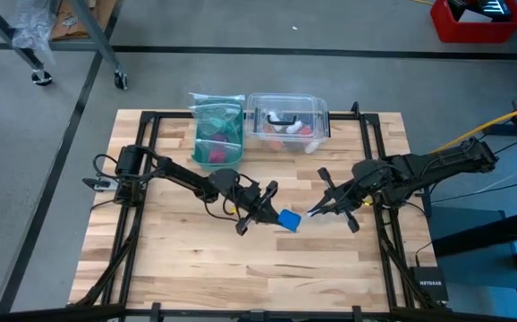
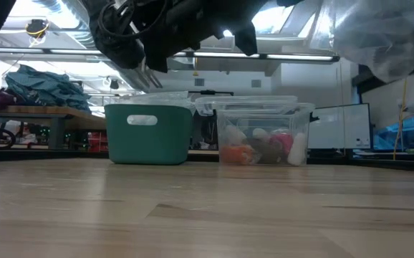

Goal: Roll bandage
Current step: Put the blue bandage into the transparent zip bag

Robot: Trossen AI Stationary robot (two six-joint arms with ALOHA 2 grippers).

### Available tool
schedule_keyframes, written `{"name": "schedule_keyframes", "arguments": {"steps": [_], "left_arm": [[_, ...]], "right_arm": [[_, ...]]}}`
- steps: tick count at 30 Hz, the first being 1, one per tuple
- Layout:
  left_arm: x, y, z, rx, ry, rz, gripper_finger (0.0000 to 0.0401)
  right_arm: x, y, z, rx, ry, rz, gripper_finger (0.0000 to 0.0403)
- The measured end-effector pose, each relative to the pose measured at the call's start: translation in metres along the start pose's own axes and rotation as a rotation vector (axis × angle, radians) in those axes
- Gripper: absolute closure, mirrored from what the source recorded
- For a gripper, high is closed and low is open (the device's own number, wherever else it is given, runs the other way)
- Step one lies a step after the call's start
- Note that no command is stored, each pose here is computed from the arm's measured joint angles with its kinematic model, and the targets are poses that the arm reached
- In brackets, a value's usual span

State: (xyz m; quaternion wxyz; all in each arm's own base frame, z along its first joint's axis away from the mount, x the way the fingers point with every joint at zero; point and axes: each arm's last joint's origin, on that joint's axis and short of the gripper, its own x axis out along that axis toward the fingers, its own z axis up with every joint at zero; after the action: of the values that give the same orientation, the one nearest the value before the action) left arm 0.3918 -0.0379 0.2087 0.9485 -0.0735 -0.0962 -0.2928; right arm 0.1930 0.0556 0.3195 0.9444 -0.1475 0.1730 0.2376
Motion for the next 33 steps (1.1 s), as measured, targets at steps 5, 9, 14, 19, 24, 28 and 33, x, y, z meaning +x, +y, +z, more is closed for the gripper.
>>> {"name": "schedule_keyframes", "arguments": {"steps": [5, 9, 14, 19, 24, 28, 33], "left_arm": [[-0.002, 0.003, 0.001, -0.027, -0.005, 0.009, 0.04], [-0.002, 0.002, 0.008, -0.001, -0.064, -0.003, 0.04], [-0.003, 0.004, 0.007, -0.011, -0.055, 0.002, 0.04], [-0.002, 0.002, 0.004, -0.027, -0.034, 0.001, 0.04], [0.001, -0.003, 0.003, -0.029, -0.032, -0.013, 0.04], [0.002, -0.005, 0.0, -0.045, -0.005, -0.013, 0.04], [0.003, -0.005, -0.006, -0.058, 0.043, -0.007, 0.04]], "right_arm": [[0.0, 0.0, 0.0, 0.0, 0.0, 0.0, 0.0402], [0.0, 0.0, 0.0, 0.0, 0.0, 0.0, 0.0402], [0.0, 0.0, 0.0, 0.0, 0.0, 0.0, 0.0402], [0.0, 0.0, 0.0, 0.0, 0.001, 0.0, 0.0402], [0.0, 0.0, 0.0, 0.0, 0.001, 0.0, 0.0402], [0.0, -0.001, 0.0, -0.001, 0.007, -0.023, 0.0402], [0.0, -0.001, 0.0, -0.001, 0.007, -0.027, 0.0402]]}}
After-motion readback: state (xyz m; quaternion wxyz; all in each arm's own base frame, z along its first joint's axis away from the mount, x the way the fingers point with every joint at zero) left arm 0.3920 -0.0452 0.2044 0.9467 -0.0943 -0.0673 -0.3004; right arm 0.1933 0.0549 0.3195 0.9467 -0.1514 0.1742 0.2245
